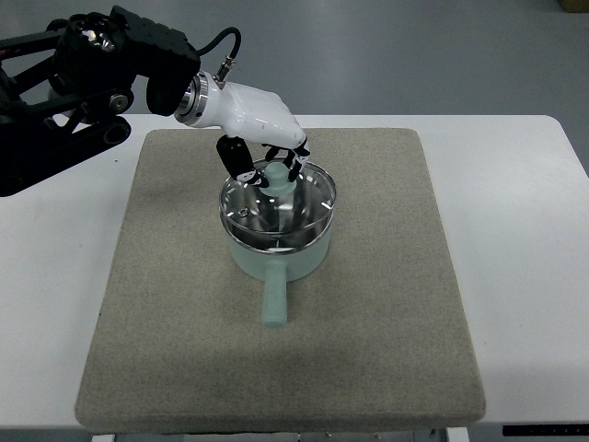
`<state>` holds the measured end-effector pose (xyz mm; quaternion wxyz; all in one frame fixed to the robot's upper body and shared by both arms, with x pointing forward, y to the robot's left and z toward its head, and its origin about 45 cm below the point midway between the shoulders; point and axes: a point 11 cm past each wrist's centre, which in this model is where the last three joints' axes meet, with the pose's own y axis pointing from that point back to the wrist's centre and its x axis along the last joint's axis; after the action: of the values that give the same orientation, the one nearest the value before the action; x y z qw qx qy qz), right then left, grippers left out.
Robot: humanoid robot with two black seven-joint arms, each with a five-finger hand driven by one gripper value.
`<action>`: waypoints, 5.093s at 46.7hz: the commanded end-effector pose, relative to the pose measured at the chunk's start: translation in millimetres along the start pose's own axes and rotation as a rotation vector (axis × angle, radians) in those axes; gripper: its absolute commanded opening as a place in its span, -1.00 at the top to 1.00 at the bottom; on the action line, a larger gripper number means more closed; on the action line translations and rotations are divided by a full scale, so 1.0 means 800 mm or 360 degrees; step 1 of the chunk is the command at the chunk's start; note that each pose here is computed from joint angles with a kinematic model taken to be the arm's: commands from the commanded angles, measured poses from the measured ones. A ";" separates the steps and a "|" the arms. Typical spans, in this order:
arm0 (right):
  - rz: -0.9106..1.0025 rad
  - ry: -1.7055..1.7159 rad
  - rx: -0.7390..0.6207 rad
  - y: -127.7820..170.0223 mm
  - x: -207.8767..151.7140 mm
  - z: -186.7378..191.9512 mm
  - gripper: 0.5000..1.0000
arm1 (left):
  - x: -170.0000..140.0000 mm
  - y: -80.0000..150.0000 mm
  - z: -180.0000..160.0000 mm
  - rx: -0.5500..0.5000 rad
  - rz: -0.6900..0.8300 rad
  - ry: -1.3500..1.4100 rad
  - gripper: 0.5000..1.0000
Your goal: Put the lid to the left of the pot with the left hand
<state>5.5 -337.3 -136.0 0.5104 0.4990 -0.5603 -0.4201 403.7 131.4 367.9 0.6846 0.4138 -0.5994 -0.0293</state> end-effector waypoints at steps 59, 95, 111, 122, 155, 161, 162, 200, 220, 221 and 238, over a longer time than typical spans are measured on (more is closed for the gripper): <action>0.0001 0.0002 -0.0002 0.000 0.000 0.000 -0.69 | -0.149 0.109 -0.112 0.0590 -0.0126 0.0037 1.00; -0.0001 0.0002 0.0000 0.000 0.000 0.000 -0.69 | -0.190 0.033 -0.118 0.0551 0.0000 0.0170 1.00; 0.0001 0.0000 0.0000 0.000 0.000 0.000 -0.69 | -0.195 0.030 -0.114 0.0514 0.0044 0.0278 -0.96; -0.0001 0.0000 -0.0002 0.000 0.000 0.000 -0.69 | -0.184 0.041 -0.125 0.0432 0.0350 0.0887 -0.98; -0.0001 0.0000 -0.0002 0.000 0.000 0.000 -0.69 | -0.224 0.086 -0.184 0.0273 0.1131 0.2556 -0.98; -0.0001 0.0002 -0.0002 0.000 0.000 0.000 -0.69 | -0.236 0.099 -0.189 0.0258 0.1215 0.2718 -0.98; -0.0001 0.0000 0.0000 0.000 0.000 0.000 -0.69 | -0.239 0.101 -0.190 0.0255 0.1228 0.2748 -0.98; -0.0001 0.0000 -0.0002 0.000 0.000 0.000 -0.69 | -0.265 0.115 -0.190 -0.0343 0.1455 0.3441 -0.98; 0.0001 0.0002 -0.0002 0.000 0.000 0.000 -0.69 | -0.290 0.123 -0.213 -0.0257 0.1367 0.3629 -0.99; -0.0001 0.0000 0.0000 0.000 0.000 0.000 -0.69 | -0.290 0.122 -0.213 -0.0255 0.1368 0.3634 -0.99; -0.0001 0.0000 0.0000 0.000 0.000 0.000 -0.69 | -0.291 0.097 -0.205 -0.0332 0.1383 0.3690 -0.99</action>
<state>5.5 -337.4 -135.9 0.5106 0.4987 -0.5603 -0.4202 441.3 394.3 238.9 0.7926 -0.0928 0.2772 0.5351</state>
